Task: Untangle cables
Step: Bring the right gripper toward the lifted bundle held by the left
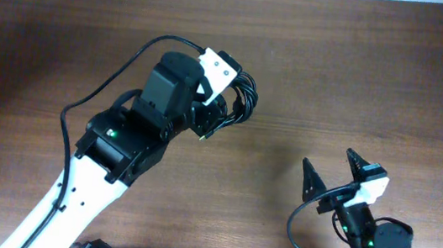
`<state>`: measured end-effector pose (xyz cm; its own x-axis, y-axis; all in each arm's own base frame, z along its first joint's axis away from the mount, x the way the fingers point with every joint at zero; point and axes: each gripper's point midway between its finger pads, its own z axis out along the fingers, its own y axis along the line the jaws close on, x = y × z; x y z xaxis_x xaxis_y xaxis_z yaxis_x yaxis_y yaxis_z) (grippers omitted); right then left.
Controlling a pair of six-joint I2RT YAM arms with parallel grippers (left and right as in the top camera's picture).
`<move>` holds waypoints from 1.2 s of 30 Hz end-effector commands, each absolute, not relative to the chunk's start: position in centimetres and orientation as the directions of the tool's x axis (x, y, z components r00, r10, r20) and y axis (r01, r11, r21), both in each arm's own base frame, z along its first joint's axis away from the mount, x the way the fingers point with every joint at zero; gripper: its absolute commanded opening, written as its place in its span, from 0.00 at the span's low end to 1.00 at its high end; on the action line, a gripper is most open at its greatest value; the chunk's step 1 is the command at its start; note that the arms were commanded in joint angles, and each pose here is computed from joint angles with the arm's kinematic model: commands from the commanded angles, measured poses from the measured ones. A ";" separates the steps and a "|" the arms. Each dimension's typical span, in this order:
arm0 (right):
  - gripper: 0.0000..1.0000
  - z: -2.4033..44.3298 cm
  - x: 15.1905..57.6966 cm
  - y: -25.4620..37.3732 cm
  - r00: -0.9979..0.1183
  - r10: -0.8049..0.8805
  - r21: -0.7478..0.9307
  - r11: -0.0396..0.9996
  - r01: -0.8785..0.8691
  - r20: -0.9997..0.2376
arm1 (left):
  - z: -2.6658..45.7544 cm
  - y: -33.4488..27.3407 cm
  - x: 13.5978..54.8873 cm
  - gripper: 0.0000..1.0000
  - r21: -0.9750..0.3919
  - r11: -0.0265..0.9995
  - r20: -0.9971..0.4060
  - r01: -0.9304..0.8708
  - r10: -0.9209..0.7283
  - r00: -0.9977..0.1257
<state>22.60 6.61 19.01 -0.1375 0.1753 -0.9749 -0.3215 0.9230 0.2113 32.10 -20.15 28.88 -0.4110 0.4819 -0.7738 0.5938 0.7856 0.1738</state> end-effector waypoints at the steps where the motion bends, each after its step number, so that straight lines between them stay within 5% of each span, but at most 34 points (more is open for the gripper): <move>1: 0.98 22.6 20.8 6.8 -0.165 0.224 0.268 0.904 -0.334 -0.961 | 31.6 -20.1 32.4 0.00 0.161 0.809 -0.828 0.566 0.423 -0.369; 8: 0.99 25.7 18.7 6.6 -0.312 0.196 0.290 0.912 -0.290 -0.930 | 33.1 -22.6 31.8 0.00 0.094 0.752 -0.874 0.653 0.377 -0.308; 20: 0.99 29.7 21.1 9.8 -0.619 0.144 0.419 0.848 -0.325 -0.772 | 35.4 -26.3 29.5 0.00 0.074 0.558 -0.922 0.826 0.354 -0.157; 36: 0.99 31.4 24.2 10.7 -0.585 0.135 0.414 0.830 -0.373 -0.799 | 36.6 -28.8 25.6 0.00 0.034 0.321 -0.948 0.946 0.311 -0.071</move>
<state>24.53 10.17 30.13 -0.6084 0.1443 -0.7804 -0.3325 0.8465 0.4158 27.44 -28.27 33.96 -0.1426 0.3599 -0.9220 0.9127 0.4083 0.0182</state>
